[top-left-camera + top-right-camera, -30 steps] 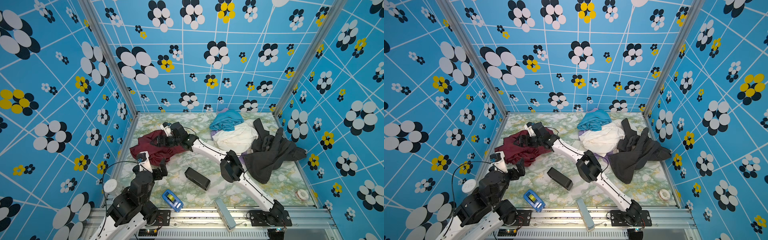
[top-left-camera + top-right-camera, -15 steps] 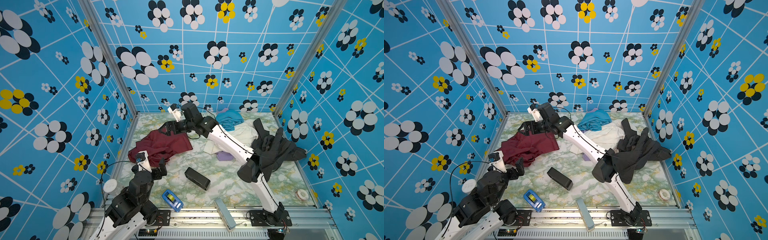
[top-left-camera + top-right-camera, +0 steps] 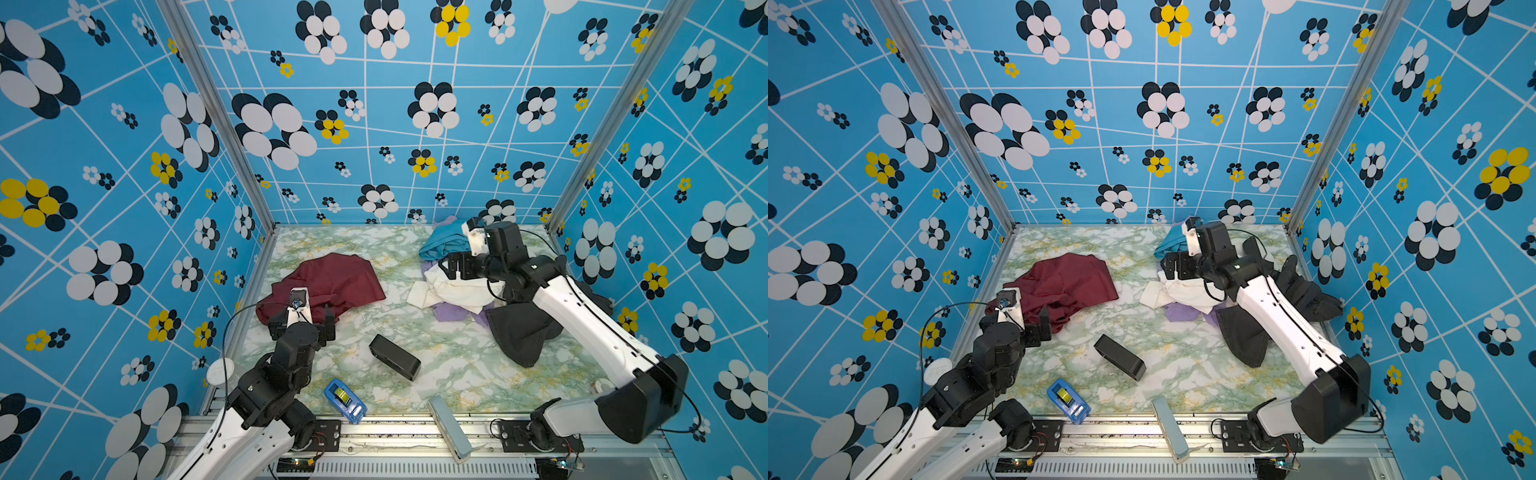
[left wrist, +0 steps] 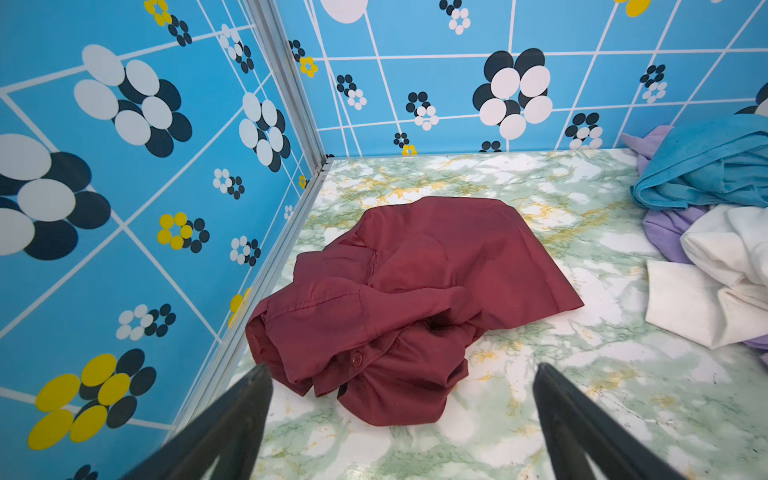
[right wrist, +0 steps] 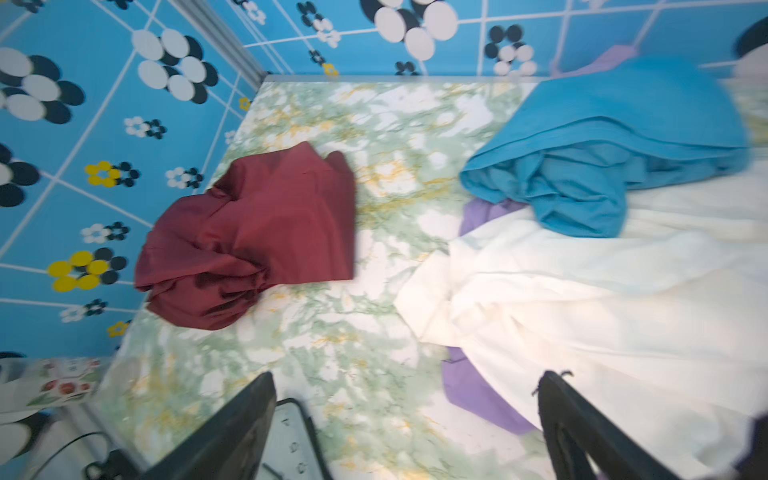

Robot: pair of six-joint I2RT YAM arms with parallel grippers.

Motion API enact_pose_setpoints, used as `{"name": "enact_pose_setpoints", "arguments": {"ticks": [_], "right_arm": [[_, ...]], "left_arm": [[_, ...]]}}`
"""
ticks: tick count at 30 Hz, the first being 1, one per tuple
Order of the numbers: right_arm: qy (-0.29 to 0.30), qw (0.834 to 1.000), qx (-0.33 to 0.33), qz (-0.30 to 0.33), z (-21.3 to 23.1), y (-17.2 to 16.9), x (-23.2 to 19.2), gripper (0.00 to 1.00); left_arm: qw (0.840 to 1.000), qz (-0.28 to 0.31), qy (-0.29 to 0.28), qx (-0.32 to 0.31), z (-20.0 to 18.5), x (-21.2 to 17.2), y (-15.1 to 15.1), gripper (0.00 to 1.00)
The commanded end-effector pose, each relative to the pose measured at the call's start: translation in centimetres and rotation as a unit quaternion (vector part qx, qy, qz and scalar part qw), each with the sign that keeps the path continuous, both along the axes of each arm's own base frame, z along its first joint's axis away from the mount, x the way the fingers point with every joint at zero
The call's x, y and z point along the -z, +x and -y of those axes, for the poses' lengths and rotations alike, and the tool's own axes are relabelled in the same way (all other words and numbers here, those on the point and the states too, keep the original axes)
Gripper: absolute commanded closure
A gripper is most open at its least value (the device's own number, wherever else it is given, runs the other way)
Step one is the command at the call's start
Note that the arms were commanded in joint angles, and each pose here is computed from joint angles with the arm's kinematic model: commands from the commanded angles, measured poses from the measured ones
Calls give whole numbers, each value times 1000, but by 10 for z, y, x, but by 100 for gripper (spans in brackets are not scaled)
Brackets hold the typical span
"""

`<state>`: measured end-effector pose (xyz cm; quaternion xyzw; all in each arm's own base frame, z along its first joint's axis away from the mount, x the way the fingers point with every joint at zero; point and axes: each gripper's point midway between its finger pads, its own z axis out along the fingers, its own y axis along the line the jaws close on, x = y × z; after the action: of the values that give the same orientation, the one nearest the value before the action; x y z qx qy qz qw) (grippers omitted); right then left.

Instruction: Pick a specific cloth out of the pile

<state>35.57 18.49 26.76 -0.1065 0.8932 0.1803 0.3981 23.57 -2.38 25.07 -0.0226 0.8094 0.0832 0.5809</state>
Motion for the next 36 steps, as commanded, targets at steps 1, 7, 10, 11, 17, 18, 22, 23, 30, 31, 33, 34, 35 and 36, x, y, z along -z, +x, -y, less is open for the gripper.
{"name": "enact_pose_setpoints", "arguments": {"ticks": [1,7,10,11,17,18,22,23,30,31,33,34,35,36], "right_arm": [[-70,993,67,66,57,-3,-5,1],[-77,981,146,105,120,-12,3,1],[-91,976,168,103,138,-8,24,1],[-96,974,179,96,145,-5,35,1],[-136,947,285,63,207,7,88,1],[-137,944,292,61,213,8,96,1],[-130,945,294,58,221,16,128,1],[-132,944,295,62,223,19,134,1],[-136,943,300,52,230,33,159,1],[-136,943,299,51,230,34,159,1],[-129,944,298,51,228,32,155,1],[-124,945,297,55,227,32,152,1],[-120,946,296,62,226,31,146,1],[-117,945,296,72,226,30,140,1]], "left_arm": [[1000,2,1,-12,-5,10,16,1],[997,-42,-46,-41,-31,52,51,1],[997,-31,-41,-60,-45,67,66,1],[996,-30,-47,-63,-48,75,71,1],[999,-6,-31,-40,-48,106,86,1],[999,1,-29,-38,-48,108,86,1],[999,16,-21,-46,-57,115,88,1],[999,15,-21,-48,-60,118,90,1],[999,9,-21,-30,-59,123,105,1],[999,12,-22,-26,-58,122,106,1],[999,21,-26,-17,-56,121,108,1],[999,24,-27,-14,-55,121,109,1],[999,28,-29,-13,-55,120,109,1],[999,33,-31,-11,-56,119,110,1]]}}
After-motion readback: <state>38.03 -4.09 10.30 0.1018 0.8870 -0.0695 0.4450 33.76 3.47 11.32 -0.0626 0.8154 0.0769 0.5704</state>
